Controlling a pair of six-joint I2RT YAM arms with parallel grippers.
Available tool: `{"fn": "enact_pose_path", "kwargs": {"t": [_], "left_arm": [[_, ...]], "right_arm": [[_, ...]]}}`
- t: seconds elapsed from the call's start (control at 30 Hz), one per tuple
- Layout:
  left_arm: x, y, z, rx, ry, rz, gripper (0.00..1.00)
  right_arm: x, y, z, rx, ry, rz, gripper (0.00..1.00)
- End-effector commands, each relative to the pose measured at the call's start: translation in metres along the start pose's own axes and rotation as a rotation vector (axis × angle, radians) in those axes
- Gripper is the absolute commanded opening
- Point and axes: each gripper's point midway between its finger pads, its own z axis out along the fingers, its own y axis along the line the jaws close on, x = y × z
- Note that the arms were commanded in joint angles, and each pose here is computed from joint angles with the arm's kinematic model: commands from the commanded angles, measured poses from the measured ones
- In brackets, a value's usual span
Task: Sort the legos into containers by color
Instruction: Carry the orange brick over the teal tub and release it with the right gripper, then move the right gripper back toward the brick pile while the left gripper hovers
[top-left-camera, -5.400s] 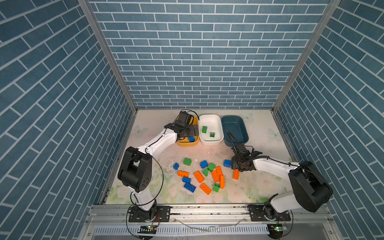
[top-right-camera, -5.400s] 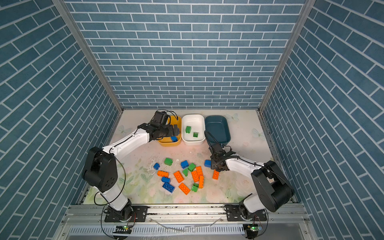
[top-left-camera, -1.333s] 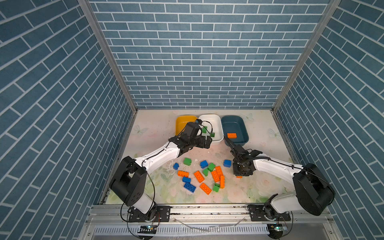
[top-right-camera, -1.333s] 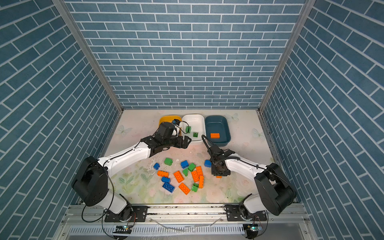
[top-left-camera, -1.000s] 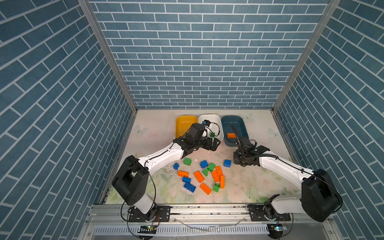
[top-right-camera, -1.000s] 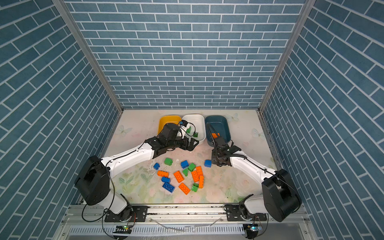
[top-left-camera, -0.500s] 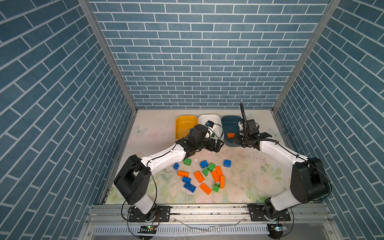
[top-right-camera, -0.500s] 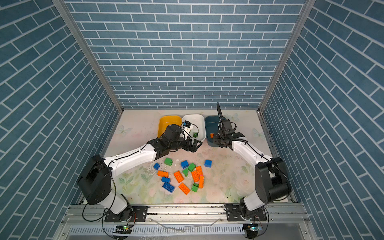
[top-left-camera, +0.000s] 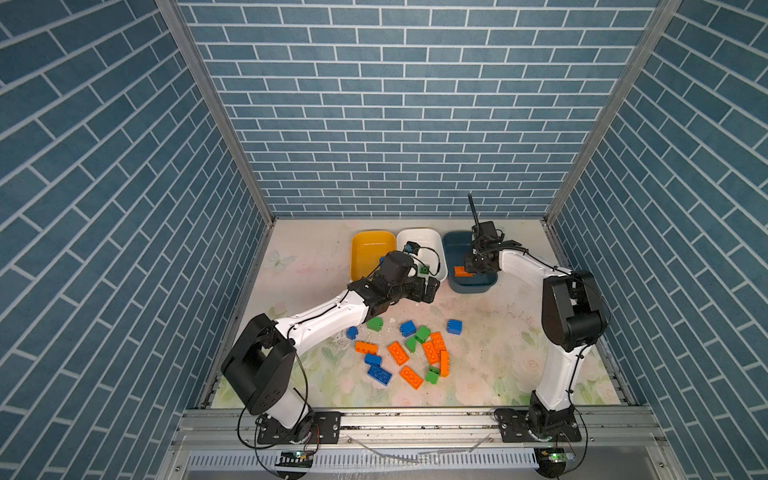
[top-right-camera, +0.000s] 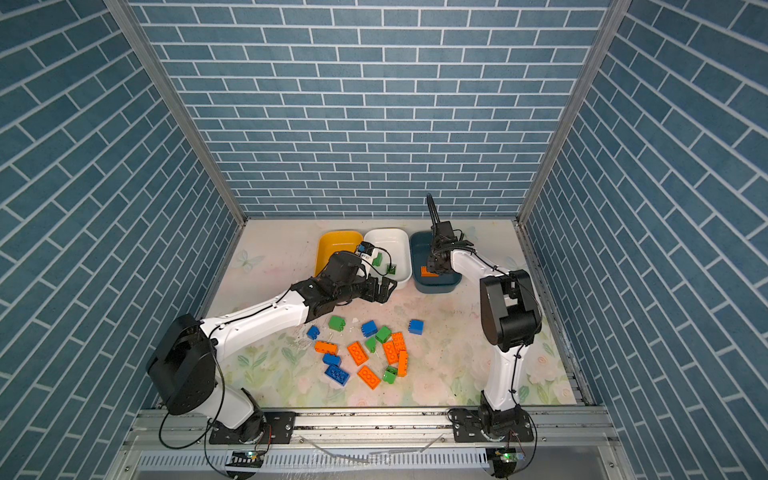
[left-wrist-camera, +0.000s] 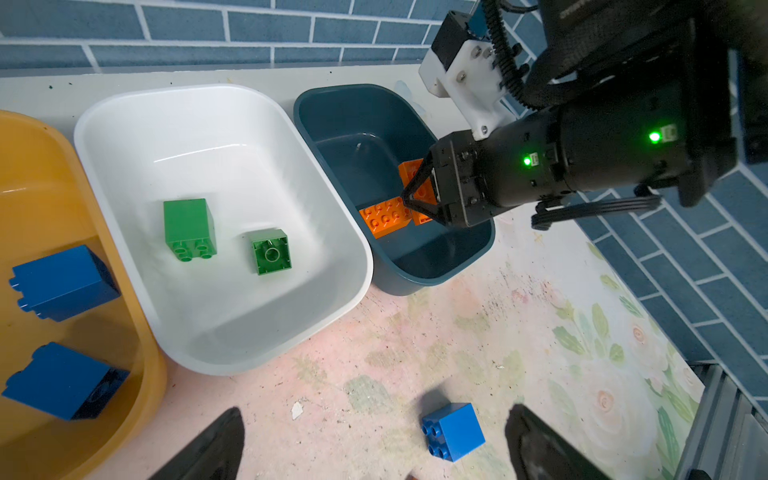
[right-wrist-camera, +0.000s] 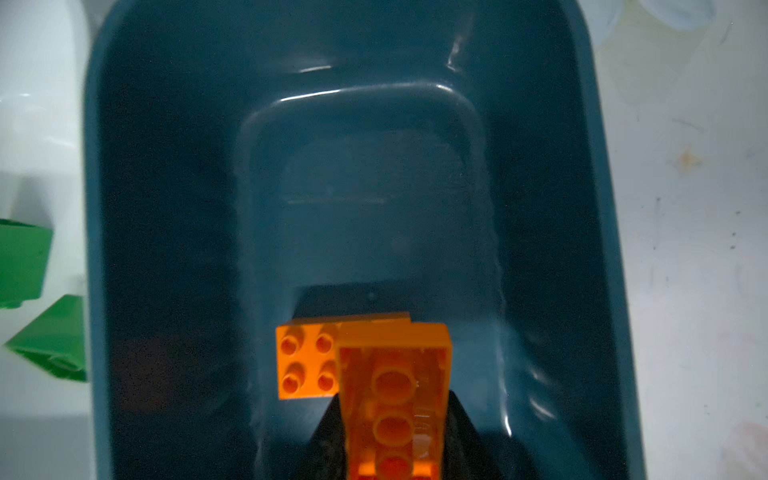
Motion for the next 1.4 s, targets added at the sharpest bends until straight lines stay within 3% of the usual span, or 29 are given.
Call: {"fn": "enact_pose_path", "kwargs": {"t": [0.0,0.2,0.3,0.43,0.53,0.7,0.83,1.07,1.23,1.37], "left_arm": [[0.006,0.007,-0.005,-0.032,0.012,-0.014,0.99],[0.008,0.01,-0.009,-0.048,0.01,-0.029,0.99],[0.01,0.015,-0.01,-0.069,0.01,-0.032,0.99],[0.012,0.024,-0.012,-0.122,0.019,-0.036,0.99],[0.011,0.028,-0.014,-0.148,0.008,-0.033,0.99],[0.007,0.043,-0.017,-0.217,-0.014,-0.053,0.99],[0.004,0.059,-0.021,-0.275,-0.036,-0.092,0.99],[0.003,0.08,-0.024,-0.32,-0.041,-0.165,0.99],[0.027,0.082,-0.022,-0.31,0.073,-0.168,0.99],[0.066,0.058,-0.015,-0.156,0.218,-0.08,0.98]], "right_arm": [[-0.025,-0.006,0.0,0.058,-0.015,-0.122,0.33],[-0.052,-0.009,0.02,0.046,0.01,-0.168,0.39],[-0.05,0.001,0.033,-0.001,0.041,-0.185,0.47],[-0.045,0.008,0.022,-0.049,0.041,-0.181,0.6],[-0.042,0.02,-0.012,-0.15,-0.015,-0.184,0.64],[-0.004,0.049,-0.063,-0.38,-0.086,-0.289,0.7],[0.037,0.059,-0.091,-0.482,-0.101,-0.428,0.71],[0.132,0.073,-0.103,-0.601,0.073,-0.743,0.72],[0.156,0.084,-0.11,-0.679,0.109,-0.829,0.72],[0.155,0.088,-0.11,-0.688,0.052,-0.85,0.73]]}}
